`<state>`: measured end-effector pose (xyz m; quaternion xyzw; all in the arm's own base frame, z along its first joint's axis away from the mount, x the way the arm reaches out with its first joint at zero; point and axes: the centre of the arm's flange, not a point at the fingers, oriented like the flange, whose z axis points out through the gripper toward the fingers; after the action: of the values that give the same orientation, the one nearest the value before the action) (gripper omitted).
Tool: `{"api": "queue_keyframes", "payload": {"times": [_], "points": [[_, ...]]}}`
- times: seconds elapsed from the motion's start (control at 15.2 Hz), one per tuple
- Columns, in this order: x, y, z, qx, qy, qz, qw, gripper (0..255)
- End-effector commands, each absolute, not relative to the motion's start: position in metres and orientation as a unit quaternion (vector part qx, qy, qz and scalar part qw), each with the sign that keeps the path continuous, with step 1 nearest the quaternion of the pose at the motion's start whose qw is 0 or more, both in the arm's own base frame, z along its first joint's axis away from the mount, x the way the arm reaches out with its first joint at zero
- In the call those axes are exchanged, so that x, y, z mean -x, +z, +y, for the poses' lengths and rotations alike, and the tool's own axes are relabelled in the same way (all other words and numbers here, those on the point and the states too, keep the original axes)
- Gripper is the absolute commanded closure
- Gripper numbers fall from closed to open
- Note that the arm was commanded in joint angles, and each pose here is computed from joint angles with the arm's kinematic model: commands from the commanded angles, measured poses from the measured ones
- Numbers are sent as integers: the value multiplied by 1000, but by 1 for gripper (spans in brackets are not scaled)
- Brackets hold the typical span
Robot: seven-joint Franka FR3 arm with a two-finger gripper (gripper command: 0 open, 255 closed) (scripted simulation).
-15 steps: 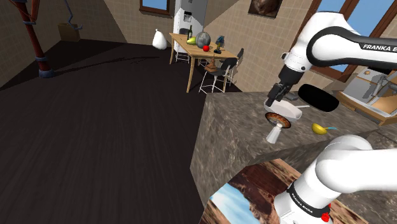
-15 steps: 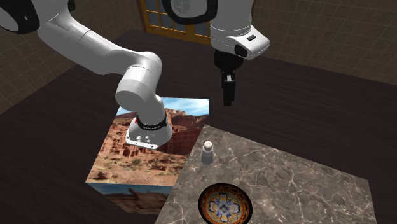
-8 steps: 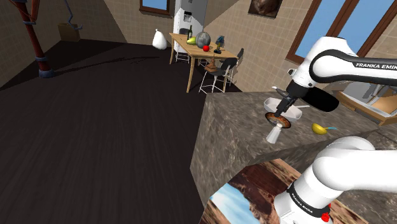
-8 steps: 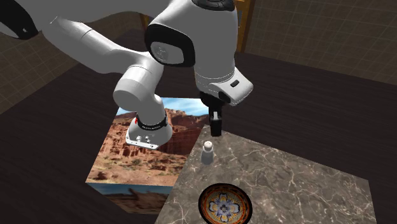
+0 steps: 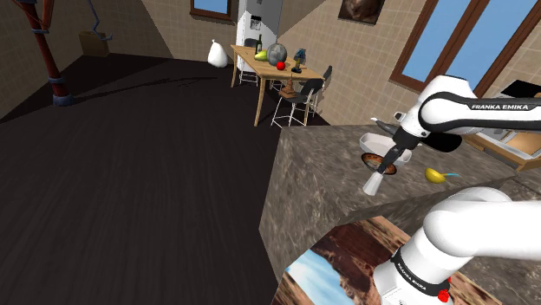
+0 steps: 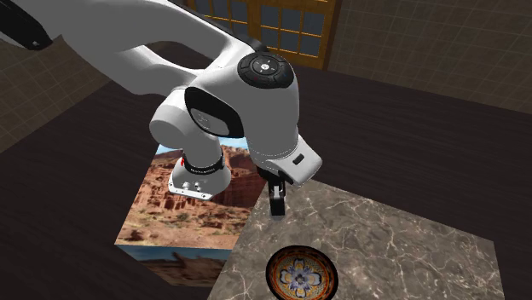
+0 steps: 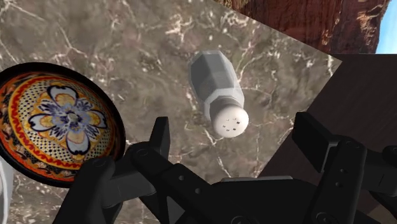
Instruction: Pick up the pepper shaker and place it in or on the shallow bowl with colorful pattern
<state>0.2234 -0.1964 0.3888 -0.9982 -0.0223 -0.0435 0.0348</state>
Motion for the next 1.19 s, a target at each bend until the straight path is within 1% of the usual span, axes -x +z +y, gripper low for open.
{"api": "queue_keyframes", "payload": {"times": [0.0,0.2,0.73,0.79,1.12], "points": [[-224,378,-197,998,-44,-23,35,0],[-225,365,-196,998,-44,-23,35,0],[-225,365,-196,998,-44,-23,35,0],[-225,365,-196,998,-44,-23,35,255],[-225,365,-196,998,-44,-23,35,255]]}}
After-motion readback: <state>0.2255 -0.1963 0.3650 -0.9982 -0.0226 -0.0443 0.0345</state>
